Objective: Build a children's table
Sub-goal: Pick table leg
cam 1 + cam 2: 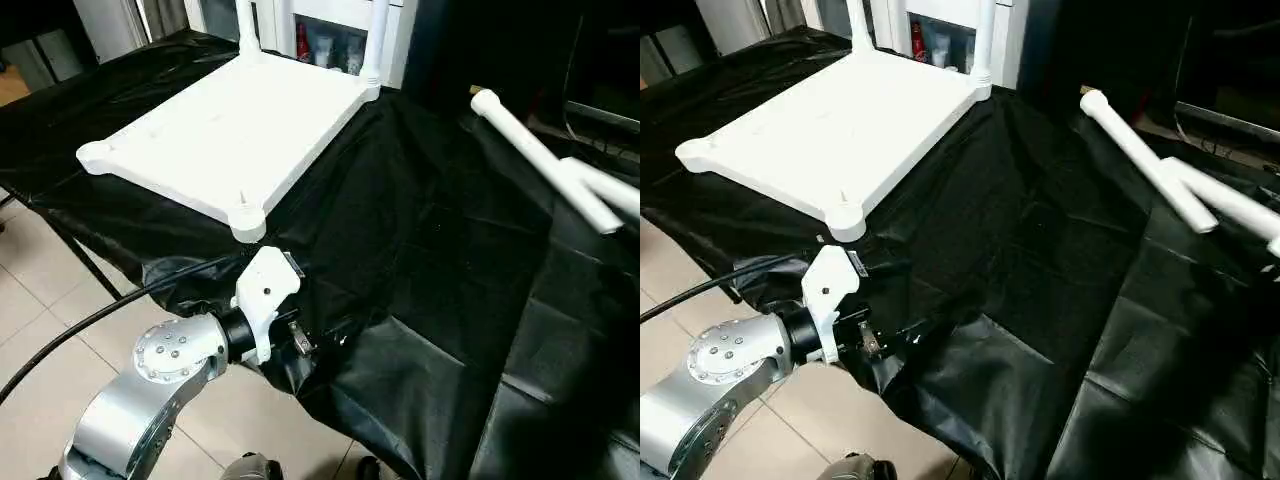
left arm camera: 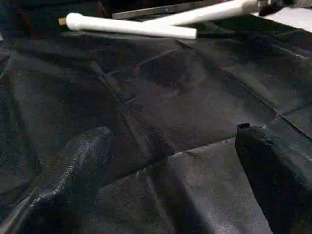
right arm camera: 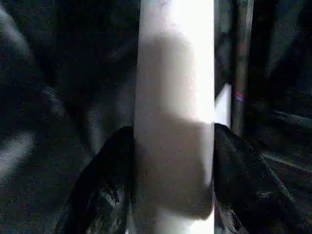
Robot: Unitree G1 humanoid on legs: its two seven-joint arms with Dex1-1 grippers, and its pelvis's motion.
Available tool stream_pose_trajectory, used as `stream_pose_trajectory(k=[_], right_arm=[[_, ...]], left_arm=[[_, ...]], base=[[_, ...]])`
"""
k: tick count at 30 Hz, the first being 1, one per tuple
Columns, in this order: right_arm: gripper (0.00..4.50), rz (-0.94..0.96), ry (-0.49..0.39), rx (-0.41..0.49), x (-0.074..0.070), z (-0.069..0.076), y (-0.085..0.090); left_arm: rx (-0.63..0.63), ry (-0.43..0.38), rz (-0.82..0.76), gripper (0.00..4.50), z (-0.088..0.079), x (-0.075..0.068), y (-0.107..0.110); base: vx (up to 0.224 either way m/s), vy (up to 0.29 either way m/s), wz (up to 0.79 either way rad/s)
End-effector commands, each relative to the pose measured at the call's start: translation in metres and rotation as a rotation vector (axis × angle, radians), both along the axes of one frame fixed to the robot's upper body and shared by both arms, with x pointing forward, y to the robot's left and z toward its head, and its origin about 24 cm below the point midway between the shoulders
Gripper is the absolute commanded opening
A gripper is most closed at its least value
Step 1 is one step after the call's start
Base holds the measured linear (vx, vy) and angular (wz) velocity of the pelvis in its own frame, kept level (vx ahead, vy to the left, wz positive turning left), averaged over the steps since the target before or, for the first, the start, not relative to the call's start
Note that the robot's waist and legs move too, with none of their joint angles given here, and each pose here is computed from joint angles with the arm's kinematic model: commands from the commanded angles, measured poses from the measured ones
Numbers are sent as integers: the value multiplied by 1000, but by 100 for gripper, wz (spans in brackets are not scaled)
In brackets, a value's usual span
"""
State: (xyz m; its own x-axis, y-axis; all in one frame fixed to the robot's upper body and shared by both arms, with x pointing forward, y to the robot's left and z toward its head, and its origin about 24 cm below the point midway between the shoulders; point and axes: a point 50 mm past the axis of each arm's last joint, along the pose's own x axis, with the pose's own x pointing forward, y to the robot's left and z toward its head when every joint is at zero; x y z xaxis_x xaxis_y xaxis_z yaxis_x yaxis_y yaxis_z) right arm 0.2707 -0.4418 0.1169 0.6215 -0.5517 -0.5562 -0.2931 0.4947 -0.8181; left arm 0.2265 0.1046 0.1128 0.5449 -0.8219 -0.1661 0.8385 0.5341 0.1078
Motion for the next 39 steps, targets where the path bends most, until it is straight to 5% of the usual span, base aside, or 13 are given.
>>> stream_pose_trajectory(k=[1, 16, 31, 39], right_arm=[[188, 38, 14, 29, 4, -4, 6], [188, 191, 21, 75, 31, -19, 44], [188, 257, -5, 109, 42, -23, 64], [188, 330, -156, 230, 53, -15, 84]], left_arm=[[1, -6, -6, 450, 0, -1, 1], [18, -19, -3, 450, 1, 1, 4], [27, -28, 16, 450, 1, 2, 7], [24, -43, 26, 450, 1, 5, 6]], base=[[0, 0, 0], [0, 0, 0], [0, 0, 0], [0, 0, 0]])
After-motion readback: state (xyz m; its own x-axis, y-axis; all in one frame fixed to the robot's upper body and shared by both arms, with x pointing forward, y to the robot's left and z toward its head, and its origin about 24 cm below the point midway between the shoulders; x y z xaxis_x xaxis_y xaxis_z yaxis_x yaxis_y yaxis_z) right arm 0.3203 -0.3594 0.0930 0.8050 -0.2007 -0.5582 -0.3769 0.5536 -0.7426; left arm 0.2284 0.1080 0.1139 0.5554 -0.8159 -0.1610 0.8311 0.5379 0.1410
